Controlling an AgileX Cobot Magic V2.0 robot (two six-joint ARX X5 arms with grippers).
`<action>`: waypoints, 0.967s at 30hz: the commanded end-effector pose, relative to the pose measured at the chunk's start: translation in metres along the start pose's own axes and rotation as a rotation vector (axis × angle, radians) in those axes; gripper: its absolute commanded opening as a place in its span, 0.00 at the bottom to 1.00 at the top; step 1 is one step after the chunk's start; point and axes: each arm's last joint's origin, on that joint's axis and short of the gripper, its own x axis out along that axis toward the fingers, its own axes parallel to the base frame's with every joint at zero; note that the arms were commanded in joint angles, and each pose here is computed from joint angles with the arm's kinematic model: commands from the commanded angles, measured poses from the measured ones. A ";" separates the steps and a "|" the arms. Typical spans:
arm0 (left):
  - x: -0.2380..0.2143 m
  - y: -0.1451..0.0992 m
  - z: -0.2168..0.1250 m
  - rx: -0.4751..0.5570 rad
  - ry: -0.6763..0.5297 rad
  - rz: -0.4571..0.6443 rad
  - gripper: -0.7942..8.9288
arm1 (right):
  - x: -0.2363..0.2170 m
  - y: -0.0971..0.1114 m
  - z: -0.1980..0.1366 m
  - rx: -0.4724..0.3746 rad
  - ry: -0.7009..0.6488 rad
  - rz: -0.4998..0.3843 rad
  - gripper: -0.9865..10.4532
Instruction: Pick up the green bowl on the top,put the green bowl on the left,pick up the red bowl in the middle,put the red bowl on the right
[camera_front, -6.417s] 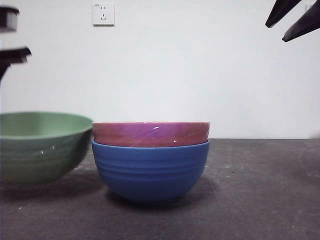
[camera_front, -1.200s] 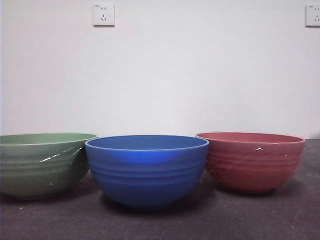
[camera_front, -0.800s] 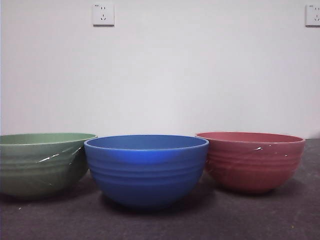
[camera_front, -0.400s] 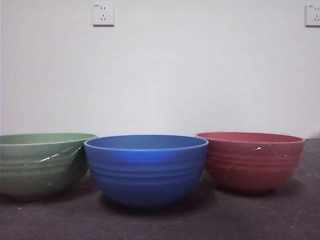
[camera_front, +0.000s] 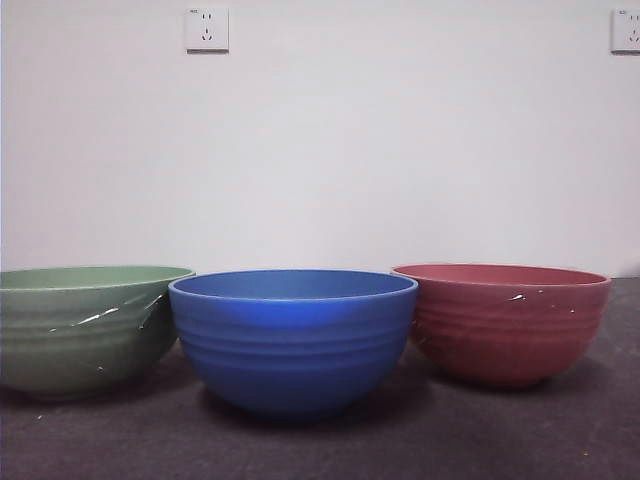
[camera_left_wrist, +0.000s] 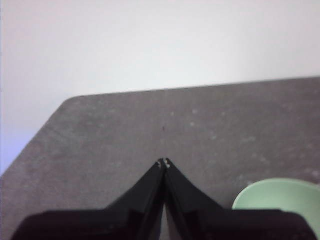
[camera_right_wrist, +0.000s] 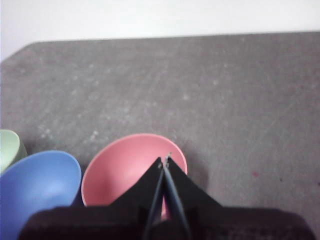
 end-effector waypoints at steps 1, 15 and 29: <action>0.018 -0.002 -0.030 0.022 -0.014 0.007 0.08 | 0.001 0.000 -0.002 0.007 0.016 -0.003 0.07; 0.037 -0.007 -0.089 -0.031 0.073 -0.023 0.08 | 0.001 -0.001 -0.005 0.006 0.046 -0.007 0.07; 0.037 -0.008 -0.089 -0.055 0.072 -0.051 0.08 | 0.001 -0.001 -0.006 0.005 0.050 -0.007 0.07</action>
